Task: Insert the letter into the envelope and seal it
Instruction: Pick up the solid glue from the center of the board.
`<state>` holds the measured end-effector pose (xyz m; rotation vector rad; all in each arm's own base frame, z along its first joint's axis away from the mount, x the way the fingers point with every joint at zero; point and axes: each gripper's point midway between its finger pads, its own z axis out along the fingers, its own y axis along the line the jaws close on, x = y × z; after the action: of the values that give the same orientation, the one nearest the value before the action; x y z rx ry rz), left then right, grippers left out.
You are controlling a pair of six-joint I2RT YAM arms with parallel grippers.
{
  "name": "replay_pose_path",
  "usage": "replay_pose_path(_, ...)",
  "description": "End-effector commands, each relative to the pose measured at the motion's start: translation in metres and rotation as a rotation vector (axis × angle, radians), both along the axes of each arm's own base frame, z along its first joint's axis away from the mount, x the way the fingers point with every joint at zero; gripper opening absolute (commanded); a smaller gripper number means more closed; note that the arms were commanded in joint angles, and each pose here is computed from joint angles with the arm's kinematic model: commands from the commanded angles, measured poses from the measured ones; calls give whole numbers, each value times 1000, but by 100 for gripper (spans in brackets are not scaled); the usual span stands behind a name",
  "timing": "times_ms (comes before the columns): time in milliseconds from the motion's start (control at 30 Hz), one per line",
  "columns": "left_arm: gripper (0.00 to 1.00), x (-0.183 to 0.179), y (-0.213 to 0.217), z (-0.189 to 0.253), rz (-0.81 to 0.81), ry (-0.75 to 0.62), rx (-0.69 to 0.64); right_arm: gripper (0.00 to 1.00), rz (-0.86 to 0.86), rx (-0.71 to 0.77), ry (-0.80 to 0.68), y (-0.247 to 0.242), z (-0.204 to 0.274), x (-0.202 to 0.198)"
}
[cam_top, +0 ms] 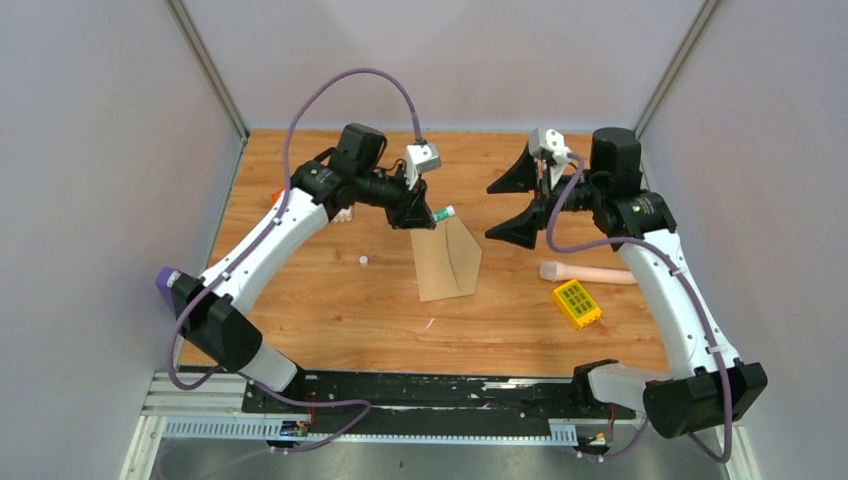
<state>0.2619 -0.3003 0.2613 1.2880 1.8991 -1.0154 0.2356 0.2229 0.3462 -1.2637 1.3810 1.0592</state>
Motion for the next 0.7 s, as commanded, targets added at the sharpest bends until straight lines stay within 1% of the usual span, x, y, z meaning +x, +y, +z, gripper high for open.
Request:
replay_pose_path(0, 0, 2, -5, 47, 34, -79, -132, 100, 141, 159, 122, 5, 53, -19)
replay_pose_path(33, 0, -1, -7, 41, 58, -15, -141, 100, 104, 182, 204, 7, 54, -14)
replay_pose_path(67, 0, 2, -11, 44, 62, -17, -171, 100, 69, 214, 231, 9, 54, -6)
replay_pose_path(100, 0, 0, -12, 36, 83, 34, -172, 100, 30, 249, 264, 11, 51, 2)
replay_pose_path(133, 0, 3, -14, 35, 92, 36, -188, 99, -7, 282, 309, 13, 49, 12)
replay_pose_path(167, 0, 2, -13, 27, 113, 80, -185, 97, -41, 307, 358, 14, 45, 20)
replay_pose_path(200, 0, 6, -15, 27, 127, 78, -198, 95, -70, 329, 410, 16, 41, 29)
replay_pose_path(300, 0, 15, -13, 17, 188, 140, -223, 91, -160, 365, 522, 19, 25, 58)
replay_pose_path(467, 0, 23, -12, 11, 244, 163, -232, 88, -246, 380, 628, 24, 4, 84)
replay_pose_path(667, 0, 23, -13, 9, 250, 187, -246, 84, -267, 350, 716, 41, -26, 86)
